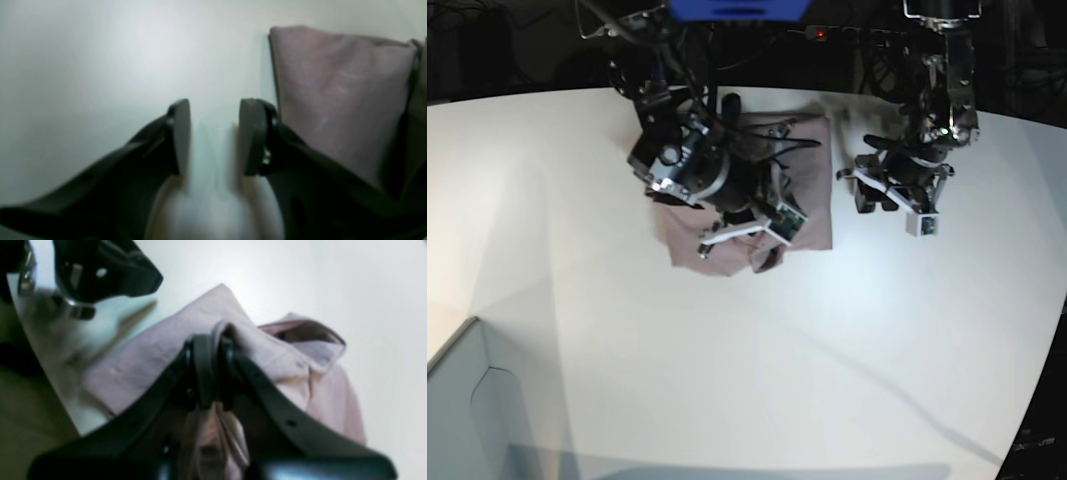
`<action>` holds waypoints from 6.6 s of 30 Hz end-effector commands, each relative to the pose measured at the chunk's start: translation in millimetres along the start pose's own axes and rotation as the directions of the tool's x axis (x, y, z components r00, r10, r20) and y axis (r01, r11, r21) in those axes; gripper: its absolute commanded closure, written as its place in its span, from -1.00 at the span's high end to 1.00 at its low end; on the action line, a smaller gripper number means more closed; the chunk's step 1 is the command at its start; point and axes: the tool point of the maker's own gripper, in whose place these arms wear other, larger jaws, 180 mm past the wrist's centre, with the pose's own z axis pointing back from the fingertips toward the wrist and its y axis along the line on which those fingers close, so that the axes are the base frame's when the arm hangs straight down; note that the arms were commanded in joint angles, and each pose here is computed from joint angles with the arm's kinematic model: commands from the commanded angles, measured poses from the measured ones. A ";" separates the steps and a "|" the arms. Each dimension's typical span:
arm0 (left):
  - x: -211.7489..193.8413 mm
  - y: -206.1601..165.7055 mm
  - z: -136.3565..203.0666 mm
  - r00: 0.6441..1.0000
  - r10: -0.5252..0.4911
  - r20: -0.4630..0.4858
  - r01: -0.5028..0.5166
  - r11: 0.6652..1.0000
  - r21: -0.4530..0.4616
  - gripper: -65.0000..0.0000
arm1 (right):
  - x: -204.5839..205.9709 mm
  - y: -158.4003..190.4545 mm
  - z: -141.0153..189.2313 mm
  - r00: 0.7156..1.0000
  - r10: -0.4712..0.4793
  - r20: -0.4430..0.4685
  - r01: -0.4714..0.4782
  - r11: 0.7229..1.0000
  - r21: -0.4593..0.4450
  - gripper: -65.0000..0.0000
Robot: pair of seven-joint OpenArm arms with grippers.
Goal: Layout the t-shirt on the table in an organized manner, then fold the t-shirt properly
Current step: 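Lift the end with the right gripper and fold it over the folded half, then lower the folded end onto the bundle and open the right gripper, then reach the left gripper to the bundle's edge and grasp the fabric, then fold the grasped edge over the bundle with the left gripper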
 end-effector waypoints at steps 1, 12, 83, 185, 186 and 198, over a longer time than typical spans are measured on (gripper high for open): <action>12.4 -0.5 1.2 0.999 -0.008 0.037 0.008 1.000 -0.004 -0.27 | 25.2 3.2 0.3 0.997 0.001 0.082 -0.002 1.000 0.009 -1.00; 11.5 -2.9 0.2 0.999 -0.012 0.033 0.013 1.000 -0.008 -0.27 | 50.4 20.4 -28.6 0.992 0.074 0.099 -0.083 0.992 0.095 -1.00; 55.4 127.9 77.0 0.974 0.049 0.220 -0.115 0.949 0.295 -0.27 | -41.9 15.9 38.7 0.983 -0.182 -0.021 0.181 0.982 -0.060 -0.33; 62.6 21.7 32.7 0.957 0.275 0.089 -0.274 0.961 -0.031 0.52 | -18.1 -52.8 60.8 0.991 -0.124 0.054 0.133 0.966 -0.222 -0.33; 54.9 22.0 33.4 0.958 0.277 0.075 -0.276 0.961 -0.026 0.52 | -17.6 -53.3 60.8 0.991 -0.123 0.055 0.132 0.966 -0.223 -0.33; -8.9 -18.5 7.1 0.947 0.301 -0.115 -0.311 0.947 -0.081 0.45 | -18.8 -52.9 59.7 0.991 -0.125 0.052 0.134 0.966 -0.220 -0.33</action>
